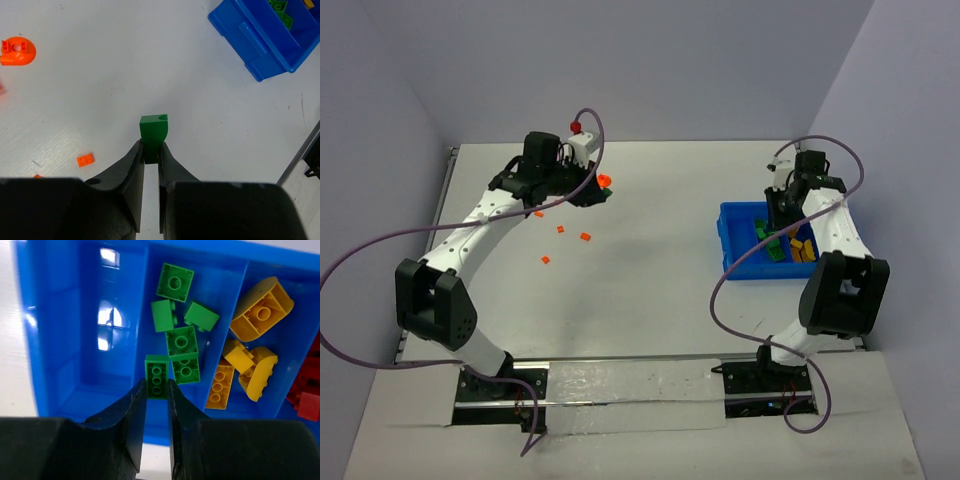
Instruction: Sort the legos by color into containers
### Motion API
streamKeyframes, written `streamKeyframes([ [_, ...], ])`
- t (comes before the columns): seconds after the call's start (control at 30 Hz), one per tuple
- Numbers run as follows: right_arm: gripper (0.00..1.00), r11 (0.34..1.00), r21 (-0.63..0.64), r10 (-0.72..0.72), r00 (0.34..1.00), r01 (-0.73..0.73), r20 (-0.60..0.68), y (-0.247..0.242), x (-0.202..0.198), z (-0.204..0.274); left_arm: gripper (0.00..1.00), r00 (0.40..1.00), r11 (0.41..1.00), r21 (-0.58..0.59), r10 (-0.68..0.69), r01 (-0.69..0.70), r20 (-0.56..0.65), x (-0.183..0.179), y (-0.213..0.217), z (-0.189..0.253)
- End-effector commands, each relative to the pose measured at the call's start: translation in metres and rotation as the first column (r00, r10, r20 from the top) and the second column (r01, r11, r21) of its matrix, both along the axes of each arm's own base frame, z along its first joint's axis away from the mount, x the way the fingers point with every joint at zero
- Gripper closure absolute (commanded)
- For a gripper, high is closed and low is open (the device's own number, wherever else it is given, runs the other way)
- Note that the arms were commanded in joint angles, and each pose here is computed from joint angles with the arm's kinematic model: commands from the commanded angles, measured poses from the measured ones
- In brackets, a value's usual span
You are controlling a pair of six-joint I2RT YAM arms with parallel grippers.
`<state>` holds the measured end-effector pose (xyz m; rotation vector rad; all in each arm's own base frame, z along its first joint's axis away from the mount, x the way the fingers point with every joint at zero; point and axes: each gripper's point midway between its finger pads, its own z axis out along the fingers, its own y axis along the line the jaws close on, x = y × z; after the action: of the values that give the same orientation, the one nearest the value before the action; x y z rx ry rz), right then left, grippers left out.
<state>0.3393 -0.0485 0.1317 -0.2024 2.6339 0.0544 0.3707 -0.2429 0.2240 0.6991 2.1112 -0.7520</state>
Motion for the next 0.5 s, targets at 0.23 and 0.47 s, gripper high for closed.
streamKeyframes([
  [0.23,0.73,0.999,-0.025,-0.034,0.995,0.031,-0.094,-0.018,0.026,-0.029,1.00,1.000,1.000,-0.004,-0.020,0.020,0.010,0.003,-0.009,0.003],
  [0.47,0.35,0.999,0.005,-0.031,0.996,0.031,-0.087,-0.011,0.029,-0.013,1.00,0.997,0.997,-0.021,-0.080,0.080,-0.021,-0.009,-0.016,-0.005],
])
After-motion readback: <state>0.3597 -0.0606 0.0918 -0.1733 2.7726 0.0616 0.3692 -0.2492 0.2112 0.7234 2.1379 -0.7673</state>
